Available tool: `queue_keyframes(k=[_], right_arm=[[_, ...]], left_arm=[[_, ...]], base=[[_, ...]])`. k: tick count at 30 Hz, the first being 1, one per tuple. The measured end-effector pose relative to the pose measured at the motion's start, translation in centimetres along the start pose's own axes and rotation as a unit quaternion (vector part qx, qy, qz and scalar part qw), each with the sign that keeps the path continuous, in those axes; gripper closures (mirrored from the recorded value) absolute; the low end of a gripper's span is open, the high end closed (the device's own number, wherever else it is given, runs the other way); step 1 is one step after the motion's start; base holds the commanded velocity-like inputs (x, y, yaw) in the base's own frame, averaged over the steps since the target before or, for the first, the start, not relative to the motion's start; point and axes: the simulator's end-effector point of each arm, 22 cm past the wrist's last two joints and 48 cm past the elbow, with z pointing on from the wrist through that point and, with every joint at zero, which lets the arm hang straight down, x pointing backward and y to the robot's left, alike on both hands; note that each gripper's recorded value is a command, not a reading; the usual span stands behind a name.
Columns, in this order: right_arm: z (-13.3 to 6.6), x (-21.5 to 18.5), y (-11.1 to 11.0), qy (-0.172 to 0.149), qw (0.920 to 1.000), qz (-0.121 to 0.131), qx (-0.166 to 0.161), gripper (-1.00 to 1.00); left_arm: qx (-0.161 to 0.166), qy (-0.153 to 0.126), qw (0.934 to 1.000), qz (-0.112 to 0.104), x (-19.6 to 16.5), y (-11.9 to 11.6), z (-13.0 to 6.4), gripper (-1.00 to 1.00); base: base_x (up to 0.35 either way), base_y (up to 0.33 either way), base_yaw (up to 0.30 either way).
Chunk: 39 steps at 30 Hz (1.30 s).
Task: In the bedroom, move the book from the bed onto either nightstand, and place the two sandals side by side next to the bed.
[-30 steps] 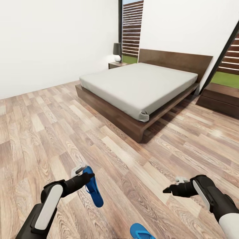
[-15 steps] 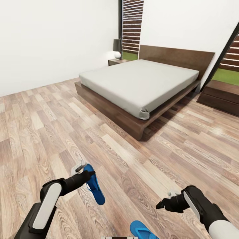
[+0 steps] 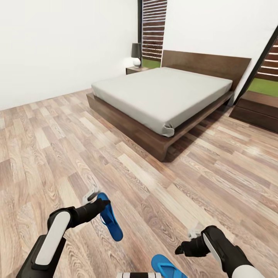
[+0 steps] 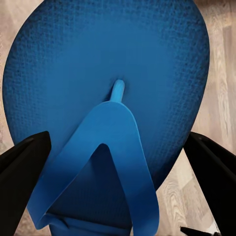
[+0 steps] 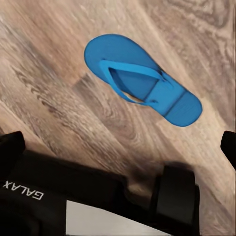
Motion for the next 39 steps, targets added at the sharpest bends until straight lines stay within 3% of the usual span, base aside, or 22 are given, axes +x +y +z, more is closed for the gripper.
queue_keyframes(k=[6,22,39], right_arm=[[2.2,-0.4,-0.4,-0.028,0.9992,-0.021,0.021,-1.00],[1.9,-1.6,-1.1,-0.053,0.9977,-0.027,0.033,-1.00],[2.0,-1.3,-0.9,-0.047,0.9978,-0.031,0.034,-1.00]], left_arm=[[-0.002,0.001,1.0000,-0.003,0.5,0.9,0.9,1.00],[-0.034,0.003,0.9993,0.012,1.2,3.0,1.3,1.00],[-0.024,-0.003,0.9997,0.006,0.8,2.2,1.2,1.00]], base=[[0.000,0.000,0.000],[-0.048,0.012,0.000],[-0.147,0.053,0.000]])
